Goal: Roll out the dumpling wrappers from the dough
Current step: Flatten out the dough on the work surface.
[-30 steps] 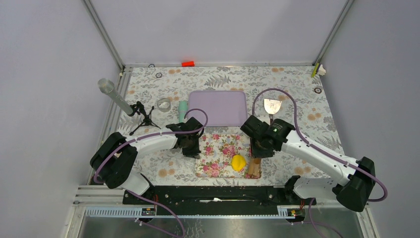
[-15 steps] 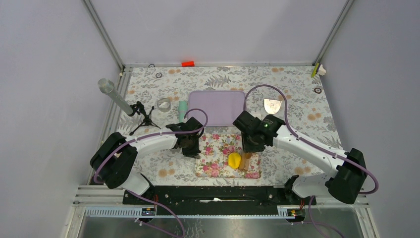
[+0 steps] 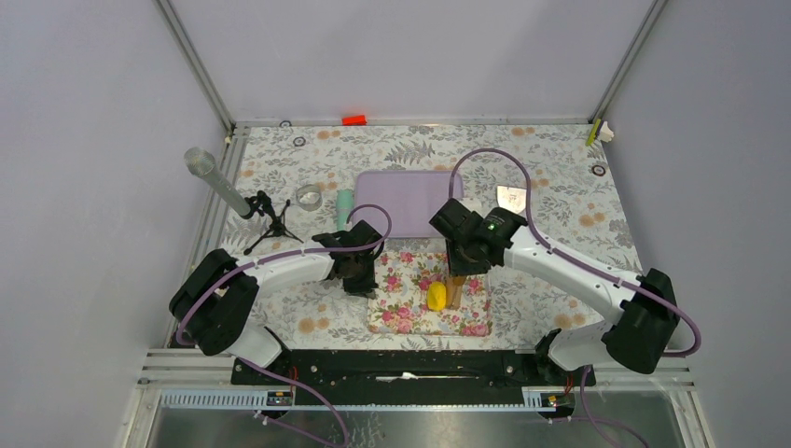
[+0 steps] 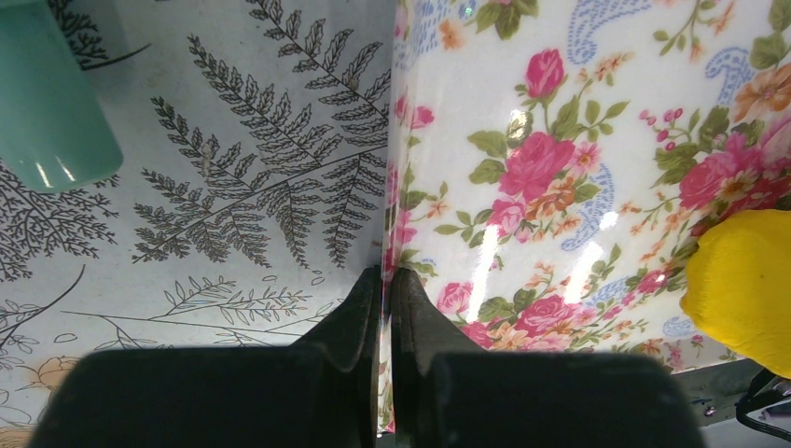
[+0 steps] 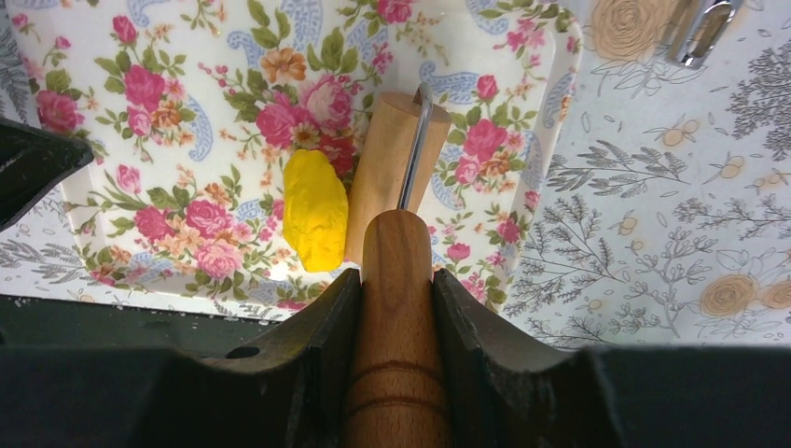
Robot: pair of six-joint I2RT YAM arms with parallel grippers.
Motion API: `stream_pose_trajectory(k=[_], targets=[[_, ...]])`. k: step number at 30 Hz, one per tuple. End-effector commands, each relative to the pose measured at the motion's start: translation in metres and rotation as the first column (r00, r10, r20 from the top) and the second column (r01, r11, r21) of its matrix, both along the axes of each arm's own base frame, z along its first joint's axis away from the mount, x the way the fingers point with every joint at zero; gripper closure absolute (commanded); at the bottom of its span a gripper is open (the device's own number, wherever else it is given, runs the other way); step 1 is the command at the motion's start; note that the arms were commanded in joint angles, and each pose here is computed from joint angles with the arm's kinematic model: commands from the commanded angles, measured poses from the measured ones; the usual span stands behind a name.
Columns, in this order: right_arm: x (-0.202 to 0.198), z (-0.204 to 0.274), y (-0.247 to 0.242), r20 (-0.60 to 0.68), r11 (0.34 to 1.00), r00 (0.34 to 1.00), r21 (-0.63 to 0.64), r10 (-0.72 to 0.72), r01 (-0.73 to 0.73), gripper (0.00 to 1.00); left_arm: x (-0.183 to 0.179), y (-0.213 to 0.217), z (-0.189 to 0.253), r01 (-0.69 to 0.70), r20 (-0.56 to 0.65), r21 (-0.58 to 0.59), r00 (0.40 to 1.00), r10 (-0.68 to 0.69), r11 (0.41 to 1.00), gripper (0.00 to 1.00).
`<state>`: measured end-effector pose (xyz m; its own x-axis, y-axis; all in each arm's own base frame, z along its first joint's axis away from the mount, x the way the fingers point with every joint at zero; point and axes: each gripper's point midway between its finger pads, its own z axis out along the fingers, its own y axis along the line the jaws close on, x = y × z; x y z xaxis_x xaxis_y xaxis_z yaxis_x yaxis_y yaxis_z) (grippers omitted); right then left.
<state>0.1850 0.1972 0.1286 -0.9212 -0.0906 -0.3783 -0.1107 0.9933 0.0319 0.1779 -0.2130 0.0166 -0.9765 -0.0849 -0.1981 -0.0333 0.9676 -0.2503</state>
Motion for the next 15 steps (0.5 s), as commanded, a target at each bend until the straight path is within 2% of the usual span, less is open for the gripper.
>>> stream_pose_trajectory(k=[1,9,12,15], targets=[[0.015,0.026,-0.019,0.090,0.999,0.995,-0.032,-0.041,0.044,1.00,0.005,0.021,-0.004,-0.026,0.043,0.086,0.999,0.023,0.996,1.00],[0.016,0.049,-0.045,0.131,0.995,0.988,-0.049,-0.085,0.092,1.00,0.006,0.019,-0.003,-0.016,0.047,0.081,0.999,0.012,0.997,1.00],[0.014,0.061,-0.039,0.132,0.995,0.986,0.003,-0.101,0.102,1.00,0.007,0.019,-0.003,-0.015,0.047,0.080,0.999,0.012,0.997,1.00],[0.013,0.071,-0.034,0.134,0.982,0.975,0.084,-0.177,0.167,1.00,0.006,0.019,-0.002,-0.017,0.048,0.079,0.999,0.013,0.997,1.00]])
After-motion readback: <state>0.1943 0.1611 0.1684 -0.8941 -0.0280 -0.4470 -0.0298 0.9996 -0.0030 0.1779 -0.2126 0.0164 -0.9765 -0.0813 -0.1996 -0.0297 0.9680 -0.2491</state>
